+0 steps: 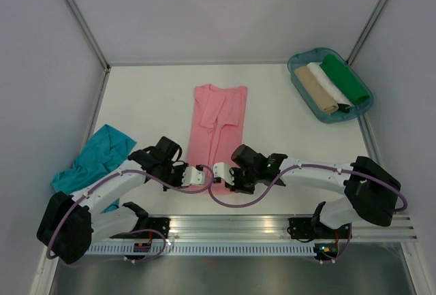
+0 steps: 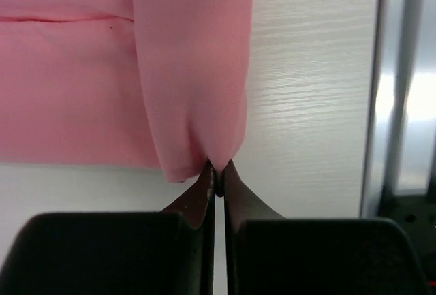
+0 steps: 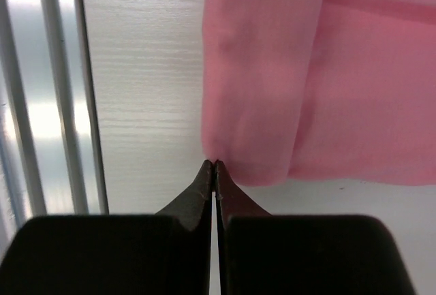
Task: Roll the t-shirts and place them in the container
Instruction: Roll the tshirt
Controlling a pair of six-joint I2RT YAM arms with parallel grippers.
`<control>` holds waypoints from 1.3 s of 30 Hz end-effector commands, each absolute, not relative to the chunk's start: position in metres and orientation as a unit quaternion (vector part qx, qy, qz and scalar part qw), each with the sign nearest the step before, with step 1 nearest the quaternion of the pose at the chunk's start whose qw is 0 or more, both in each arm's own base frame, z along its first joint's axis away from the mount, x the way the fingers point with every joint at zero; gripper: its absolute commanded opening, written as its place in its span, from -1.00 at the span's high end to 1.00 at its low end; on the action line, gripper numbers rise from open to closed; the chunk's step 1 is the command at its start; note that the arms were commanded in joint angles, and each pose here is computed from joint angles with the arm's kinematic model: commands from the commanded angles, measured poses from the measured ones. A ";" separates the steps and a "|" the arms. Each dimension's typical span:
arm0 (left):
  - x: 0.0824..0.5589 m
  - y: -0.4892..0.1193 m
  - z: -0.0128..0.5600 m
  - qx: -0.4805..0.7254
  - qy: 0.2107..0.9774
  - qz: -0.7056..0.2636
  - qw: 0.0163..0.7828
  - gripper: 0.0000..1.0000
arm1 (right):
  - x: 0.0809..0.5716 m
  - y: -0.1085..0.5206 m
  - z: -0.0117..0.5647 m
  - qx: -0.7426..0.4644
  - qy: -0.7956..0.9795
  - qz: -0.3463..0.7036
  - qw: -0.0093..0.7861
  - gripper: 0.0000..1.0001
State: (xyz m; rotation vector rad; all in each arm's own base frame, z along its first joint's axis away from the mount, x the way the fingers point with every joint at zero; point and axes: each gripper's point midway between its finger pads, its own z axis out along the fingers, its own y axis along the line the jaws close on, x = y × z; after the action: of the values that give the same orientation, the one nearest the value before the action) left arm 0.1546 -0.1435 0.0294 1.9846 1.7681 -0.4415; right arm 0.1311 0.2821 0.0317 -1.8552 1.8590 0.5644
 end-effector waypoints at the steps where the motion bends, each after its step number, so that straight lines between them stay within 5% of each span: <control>1: 0.103 -0.145 0.050 0.708 0.639 -0.265 0.145 0.95 | 0.111 0.291 0.062 -0.681 0.644 0.291 0.190 0.99; 12: 0.103 -0.143 0.062 0.655 0.669 -0.345 0.071 0.95 | 0.109 0.278 0.071 -0.632 0.669 0.373 0.116 0.99; 20: 0.144 -0.138 0.044 0.604 0.719 -0.339 0.055 0.95 | 0.168 0.294 0.071 -0.548 0.732 0.358 0.188 0.99; 39: 0.199 -0.144 0.029 0.528 0.791 -0.298 0.087 0.89 | 0.224 0.275 0.035 -0.469 0.820 0.264 0.194 0.96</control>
State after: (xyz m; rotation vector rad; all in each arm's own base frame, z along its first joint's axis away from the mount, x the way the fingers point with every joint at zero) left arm 0.1756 -0.1362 0.0246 1.6532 2.3563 -0.9319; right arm 0.1995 0.2721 0.0307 -1.3818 2.2987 0.8325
